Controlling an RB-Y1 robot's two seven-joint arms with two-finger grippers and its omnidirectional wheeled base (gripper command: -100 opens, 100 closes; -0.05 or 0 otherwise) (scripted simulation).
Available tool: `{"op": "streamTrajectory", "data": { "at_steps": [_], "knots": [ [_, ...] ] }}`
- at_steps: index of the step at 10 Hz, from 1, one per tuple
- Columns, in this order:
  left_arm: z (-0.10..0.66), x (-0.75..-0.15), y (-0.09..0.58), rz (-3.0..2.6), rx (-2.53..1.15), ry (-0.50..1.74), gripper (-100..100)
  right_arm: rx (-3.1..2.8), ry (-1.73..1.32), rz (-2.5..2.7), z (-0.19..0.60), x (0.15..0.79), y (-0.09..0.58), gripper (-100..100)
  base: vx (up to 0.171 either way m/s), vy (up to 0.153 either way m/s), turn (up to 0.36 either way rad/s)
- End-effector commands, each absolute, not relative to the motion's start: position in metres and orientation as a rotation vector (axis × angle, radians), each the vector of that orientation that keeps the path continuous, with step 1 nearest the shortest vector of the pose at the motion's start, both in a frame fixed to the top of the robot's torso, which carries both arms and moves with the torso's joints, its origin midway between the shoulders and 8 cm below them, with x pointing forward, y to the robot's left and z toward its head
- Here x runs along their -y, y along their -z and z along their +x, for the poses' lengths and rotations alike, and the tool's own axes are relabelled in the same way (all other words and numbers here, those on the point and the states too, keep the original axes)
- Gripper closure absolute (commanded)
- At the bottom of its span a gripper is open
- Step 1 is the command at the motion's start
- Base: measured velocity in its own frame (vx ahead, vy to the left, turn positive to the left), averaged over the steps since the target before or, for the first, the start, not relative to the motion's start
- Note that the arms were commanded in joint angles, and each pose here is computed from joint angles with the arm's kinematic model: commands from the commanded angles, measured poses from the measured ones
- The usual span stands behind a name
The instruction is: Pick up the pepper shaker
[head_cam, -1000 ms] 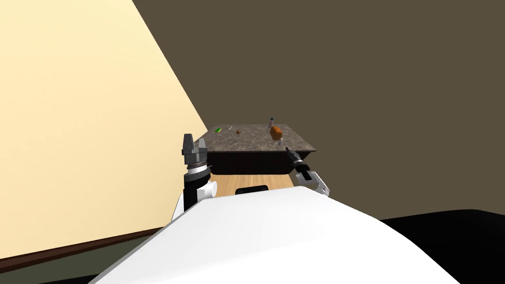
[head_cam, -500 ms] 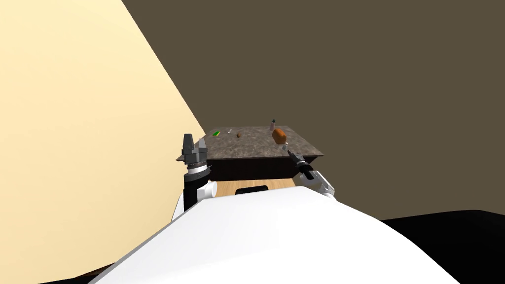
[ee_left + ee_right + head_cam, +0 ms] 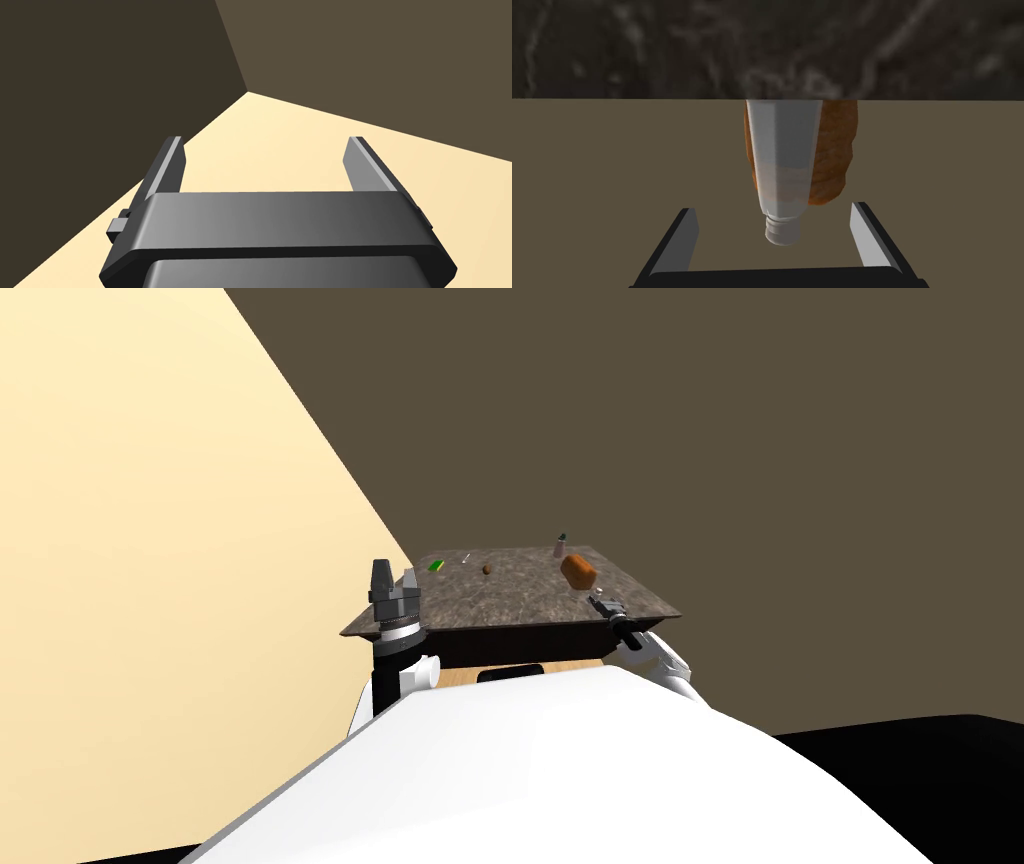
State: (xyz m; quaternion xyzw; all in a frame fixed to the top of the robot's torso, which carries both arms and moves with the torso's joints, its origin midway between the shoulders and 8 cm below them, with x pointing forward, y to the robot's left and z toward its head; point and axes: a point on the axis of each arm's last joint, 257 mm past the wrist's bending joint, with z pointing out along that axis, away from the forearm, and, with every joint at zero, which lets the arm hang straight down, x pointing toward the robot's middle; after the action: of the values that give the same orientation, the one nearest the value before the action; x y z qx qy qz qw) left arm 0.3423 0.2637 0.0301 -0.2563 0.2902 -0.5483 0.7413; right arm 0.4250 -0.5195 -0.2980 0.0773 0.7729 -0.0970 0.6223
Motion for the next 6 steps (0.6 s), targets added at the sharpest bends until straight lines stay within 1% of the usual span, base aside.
{"op": "streamTrajectory", "data": {
  "at_steps": [1,2,3,5,6],
  "knots": [
    [0.342,-0.264,-0.03,-0.562,-0.636,1.202,0,-1.776,0.223,0.178,0.425,0.519,0.298,-100,0.087,0.04,-0.001],
    [0.342,-0.264,-0.03,-0.562,-0.636,1.202,0,-1.777,0.229,0.173,0.425,0.52,0.298,0,0.017,0.007,0.001],
    [0.342,-0.264,-0.03,-0.562,-0.636,1.202,0,-1.774,0.207,0.154,0.441,0.512,0.301,-100,-0.006,0.013,-0.119],
    [0.342,-0.264,-0.03,-0.562,-0.636,1.202,0,-1.776,0.19,0.138,0.456,0.505,0.305,-100,-0.028,0.013,-0.132],
    [0.342,-0.264,-0.03,-0.562,-0.636,1.202,0,-1.779,0.191,0.147,0.462,0.508,0.307,-100,-0.028,0.015,-0.06]
  ]
}}
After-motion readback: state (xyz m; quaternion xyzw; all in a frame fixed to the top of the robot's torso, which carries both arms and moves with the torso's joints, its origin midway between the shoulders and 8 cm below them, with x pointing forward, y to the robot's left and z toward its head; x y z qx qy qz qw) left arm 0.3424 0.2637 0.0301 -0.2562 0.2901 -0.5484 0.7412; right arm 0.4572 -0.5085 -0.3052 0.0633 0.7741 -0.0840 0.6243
